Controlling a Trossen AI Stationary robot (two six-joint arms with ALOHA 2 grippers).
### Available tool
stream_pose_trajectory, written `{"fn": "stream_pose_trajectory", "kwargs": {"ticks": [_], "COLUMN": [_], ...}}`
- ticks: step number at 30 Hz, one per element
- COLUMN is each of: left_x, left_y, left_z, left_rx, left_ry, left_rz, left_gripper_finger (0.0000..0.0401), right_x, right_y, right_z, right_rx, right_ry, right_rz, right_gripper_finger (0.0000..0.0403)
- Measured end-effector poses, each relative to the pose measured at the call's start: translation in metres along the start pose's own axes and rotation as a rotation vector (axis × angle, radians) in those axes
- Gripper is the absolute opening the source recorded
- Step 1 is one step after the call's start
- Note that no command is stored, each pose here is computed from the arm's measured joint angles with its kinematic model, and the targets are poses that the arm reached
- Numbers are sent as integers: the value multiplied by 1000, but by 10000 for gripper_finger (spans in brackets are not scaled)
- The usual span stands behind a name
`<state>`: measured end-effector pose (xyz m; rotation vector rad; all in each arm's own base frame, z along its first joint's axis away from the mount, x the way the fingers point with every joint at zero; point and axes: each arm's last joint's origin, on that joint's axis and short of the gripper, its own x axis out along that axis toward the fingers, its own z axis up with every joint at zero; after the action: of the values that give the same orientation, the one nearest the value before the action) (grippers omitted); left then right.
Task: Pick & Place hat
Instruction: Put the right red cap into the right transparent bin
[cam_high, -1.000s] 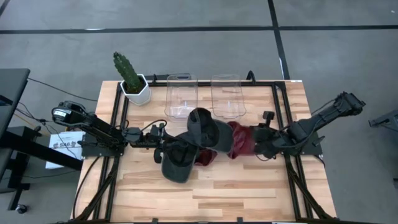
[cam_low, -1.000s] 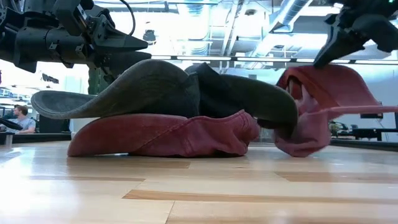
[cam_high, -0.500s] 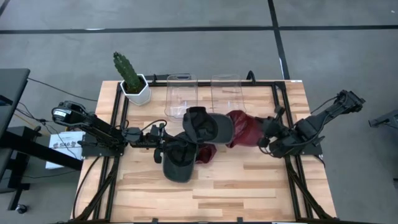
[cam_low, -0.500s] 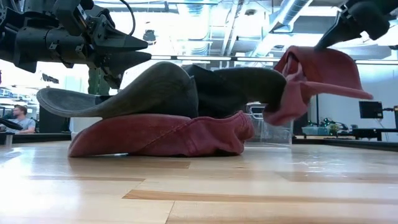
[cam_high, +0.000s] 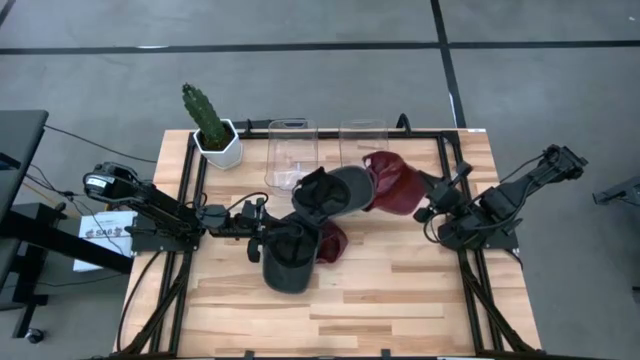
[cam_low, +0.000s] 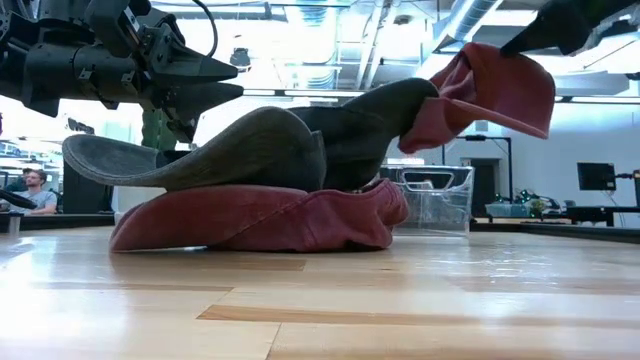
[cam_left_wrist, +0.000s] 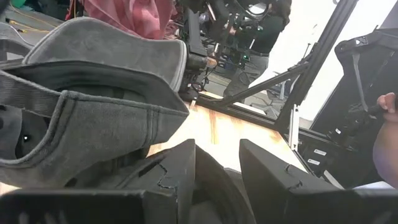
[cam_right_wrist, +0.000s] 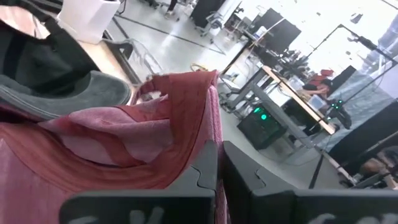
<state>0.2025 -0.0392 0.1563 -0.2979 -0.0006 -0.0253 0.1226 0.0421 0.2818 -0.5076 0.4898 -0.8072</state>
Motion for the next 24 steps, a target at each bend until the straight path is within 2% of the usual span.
{"fn": "stream_pose_trajectory", "kwargs": {"ticks": [7, 14, 24], "left_x": [0, 0, 0], "left_y": [0, 0, 0], "left_z": [0, 0, 0], "left_rx": [0, 0, -7], "left_ry": [0, 0, 1], "left_rz": [0, 0, 1], "left_gripper_finger": [122, 122, 122], "right_x": [0, -1, 7], "right_y": [-2, -5, -8], "right_z": [0, 2, 1], "right_rx": [4, 23, -79], "right_ry": [-13, -73, -15], "right_rz": [-25, -143, -174], "right_gripper_finger": [0, 0, 0]}}
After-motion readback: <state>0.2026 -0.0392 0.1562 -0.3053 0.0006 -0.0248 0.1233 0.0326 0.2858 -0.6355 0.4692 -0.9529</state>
